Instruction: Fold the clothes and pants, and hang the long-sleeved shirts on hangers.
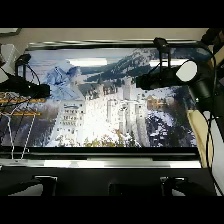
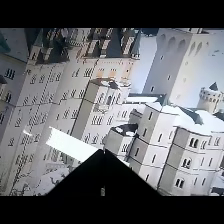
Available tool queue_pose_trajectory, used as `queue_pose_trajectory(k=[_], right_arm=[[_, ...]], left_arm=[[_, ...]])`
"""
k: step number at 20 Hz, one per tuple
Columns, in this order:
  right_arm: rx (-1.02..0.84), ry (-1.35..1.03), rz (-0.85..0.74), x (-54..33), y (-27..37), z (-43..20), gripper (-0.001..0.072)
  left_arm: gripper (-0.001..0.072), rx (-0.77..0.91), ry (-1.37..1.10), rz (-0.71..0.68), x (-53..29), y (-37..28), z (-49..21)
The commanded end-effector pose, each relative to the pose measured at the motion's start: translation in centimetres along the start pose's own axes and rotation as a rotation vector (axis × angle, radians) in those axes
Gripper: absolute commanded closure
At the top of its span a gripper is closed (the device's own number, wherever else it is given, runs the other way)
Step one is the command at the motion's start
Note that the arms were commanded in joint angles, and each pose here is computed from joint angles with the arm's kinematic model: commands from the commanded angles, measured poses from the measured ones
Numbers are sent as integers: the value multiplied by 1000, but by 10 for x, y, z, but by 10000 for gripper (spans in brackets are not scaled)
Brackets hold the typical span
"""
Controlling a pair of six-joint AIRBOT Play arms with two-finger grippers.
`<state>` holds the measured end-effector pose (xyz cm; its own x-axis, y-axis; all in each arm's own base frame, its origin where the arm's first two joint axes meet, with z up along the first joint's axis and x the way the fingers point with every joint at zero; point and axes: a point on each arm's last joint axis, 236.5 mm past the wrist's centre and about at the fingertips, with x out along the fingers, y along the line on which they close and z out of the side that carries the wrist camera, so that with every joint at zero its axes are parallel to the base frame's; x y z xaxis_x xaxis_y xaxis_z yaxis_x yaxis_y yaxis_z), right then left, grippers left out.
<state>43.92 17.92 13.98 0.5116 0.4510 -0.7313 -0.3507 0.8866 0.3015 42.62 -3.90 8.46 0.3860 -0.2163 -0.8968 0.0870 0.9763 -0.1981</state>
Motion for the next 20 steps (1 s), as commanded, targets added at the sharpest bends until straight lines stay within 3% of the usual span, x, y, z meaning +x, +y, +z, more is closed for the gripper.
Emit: queue_pose_trajectory(k=[1, 20], right_arm=[[0, 0, 1, 0, 1, 0, 671], [6, -11, 10, 0, 3, 3, 671]], left_arm=[[692, -1, -1, 0, 0, 0, 0], [693, 0, -81, 8, 0, 2, 19]])
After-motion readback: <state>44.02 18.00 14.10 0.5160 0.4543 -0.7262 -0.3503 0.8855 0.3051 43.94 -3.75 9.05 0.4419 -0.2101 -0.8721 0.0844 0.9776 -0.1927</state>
